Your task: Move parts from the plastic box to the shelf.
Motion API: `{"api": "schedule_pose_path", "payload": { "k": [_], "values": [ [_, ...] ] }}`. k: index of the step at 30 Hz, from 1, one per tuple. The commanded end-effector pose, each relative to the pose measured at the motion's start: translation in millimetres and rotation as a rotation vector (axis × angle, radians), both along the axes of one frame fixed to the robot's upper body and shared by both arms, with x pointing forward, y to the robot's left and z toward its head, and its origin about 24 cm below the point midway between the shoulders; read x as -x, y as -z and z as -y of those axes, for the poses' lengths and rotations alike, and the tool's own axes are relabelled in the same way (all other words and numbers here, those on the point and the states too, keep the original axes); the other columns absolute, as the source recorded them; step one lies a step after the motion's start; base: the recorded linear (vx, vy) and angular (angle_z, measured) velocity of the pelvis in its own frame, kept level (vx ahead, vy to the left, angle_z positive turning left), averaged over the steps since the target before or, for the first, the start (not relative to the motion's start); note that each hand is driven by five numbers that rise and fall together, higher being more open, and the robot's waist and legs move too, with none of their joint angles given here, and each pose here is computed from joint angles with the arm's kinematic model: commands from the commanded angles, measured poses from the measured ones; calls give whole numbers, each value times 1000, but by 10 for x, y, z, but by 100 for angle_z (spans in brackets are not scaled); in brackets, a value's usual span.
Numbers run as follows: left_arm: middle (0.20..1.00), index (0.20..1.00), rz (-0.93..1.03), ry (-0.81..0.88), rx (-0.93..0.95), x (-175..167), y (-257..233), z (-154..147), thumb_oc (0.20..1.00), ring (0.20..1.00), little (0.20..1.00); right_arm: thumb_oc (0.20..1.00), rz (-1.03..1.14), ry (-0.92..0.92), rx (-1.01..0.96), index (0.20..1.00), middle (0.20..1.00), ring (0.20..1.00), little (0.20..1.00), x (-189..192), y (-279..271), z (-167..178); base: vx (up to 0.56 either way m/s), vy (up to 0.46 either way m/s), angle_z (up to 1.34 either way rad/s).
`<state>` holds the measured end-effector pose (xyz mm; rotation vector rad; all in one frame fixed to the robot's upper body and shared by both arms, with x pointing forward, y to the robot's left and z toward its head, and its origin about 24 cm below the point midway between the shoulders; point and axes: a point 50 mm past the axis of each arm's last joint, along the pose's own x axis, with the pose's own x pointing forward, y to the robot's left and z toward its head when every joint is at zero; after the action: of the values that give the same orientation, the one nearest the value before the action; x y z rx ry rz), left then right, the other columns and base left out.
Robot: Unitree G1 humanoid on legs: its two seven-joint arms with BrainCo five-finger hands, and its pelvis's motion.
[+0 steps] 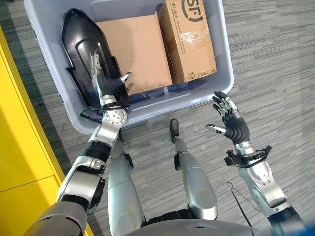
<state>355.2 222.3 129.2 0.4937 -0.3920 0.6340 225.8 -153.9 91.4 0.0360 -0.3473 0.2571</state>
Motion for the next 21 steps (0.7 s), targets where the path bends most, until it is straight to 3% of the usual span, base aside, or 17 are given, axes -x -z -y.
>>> {"api": "schedule_pose_path", "payload": {
  "k": [1,4,8,11,16,21],
  "values": [
    [1000,1000,9,-72,115,-42,-21,-190,1000,1000,1000,1000,133,-3,-27,1000,1000,1000,1000,116,-273,111,-22,-23,-6],
    [1000,1000,-42,-86,283,-80,106,-238,1000,1000,1000,1000,117,-8,-28,1000,1000,1000,1000,146,-257,118,-17,-13,-9],
    [1000,1000,-115,-8,345,-180,124,-131,1000,1000,1000,1000,92,-10,-22,1000,1000,1000,1000,149,-231,124,-8,2,-6],
    [1000,1000,-216,74,110,-255,85,-21,1000,1000,1000,1000,101,-13,-11,1000,1000,1000,1000,136,-255,141,0,0,0],
    [1000,1000,-274,146,19,-295,115,136,1000,1000,1000,1000,91,-18,-4,1000,1000,1000,1000,128,-246,160,0,0,0],
    [1000,1000,-391,251,-264,-324,219,428,1000,1000,1000,1000,88,-21,7,1000,1000,1000,1000,118,-249,178,-1,20,-4]
  ]
}}
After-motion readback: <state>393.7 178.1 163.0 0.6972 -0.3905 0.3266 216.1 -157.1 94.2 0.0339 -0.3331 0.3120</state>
